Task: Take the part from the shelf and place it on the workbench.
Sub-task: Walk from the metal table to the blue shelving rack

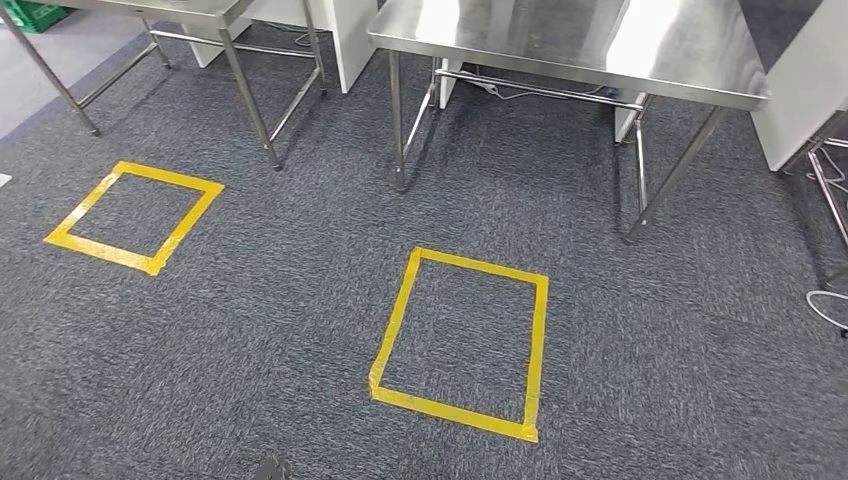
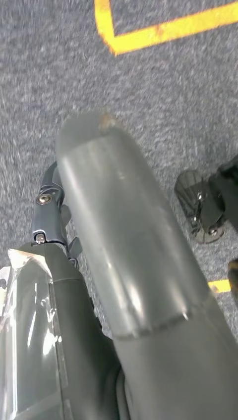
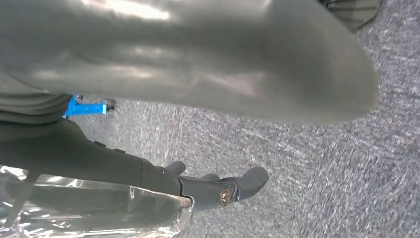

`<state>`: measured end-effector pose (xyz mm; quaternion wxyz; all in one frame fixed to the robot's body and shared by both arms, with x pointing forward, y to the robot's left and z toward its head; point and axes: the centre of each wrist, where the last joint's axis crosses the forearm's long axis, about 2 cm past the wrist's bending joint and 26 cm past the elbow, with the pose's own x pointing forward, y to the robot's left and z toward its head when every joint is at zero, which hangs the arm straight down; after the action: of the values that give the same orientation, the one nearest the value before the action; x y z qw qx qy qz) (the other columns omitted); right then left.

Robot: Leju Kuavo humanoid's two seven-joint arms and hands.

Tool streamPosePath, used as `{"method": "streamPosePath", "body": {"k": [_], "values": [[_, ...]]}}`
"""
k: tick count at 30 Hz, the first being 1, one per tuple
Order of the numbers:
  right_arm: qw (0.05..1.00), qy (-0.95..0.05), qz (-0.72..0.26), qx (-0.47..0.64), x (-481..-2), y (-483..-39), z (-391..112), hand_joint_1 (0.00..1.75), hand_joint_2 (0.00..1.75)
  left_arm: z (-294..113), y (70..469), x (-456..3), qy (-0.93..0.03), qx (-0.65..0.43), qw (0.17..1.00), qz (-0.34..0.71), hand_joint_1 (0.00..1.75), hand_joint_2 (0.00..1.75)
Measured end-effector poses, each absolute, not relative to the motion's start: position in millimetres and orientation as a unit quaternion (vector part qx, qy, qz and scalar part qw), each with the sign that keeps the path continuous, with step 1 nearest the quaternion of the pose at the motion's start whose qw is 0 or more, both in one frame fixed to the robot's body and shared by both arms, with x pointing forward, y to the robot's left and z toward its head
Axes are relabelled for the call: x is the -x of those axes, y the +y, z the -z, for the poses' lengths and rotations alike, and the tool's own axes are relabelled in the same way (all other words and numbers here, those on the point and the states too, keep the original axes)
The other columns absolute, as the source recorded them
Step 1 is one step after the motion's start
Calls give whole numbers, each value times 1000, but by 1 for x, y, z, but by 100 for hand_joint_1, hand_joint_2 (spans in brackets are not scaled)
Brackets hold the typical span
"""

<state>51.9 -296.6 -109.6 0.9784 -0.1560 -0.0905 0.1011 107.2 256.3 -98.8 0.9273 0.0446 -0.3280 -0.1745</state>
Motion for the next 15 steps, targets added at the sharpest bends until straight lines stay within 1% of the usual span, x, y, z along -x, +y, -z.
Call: {"method": "streamPosePath", "body": {"k": [9, 15], "values": [[978, -89, -106, 155, -48, -295, 110, 0, 0, 100, 256, -104, -325, -45, 928, 175, 0, 0], [975, -97, -128, 155, -50, -295, 110, 0, 0, 100, 257, -101, -325, -51, 929, 169, 0, 0]]}}
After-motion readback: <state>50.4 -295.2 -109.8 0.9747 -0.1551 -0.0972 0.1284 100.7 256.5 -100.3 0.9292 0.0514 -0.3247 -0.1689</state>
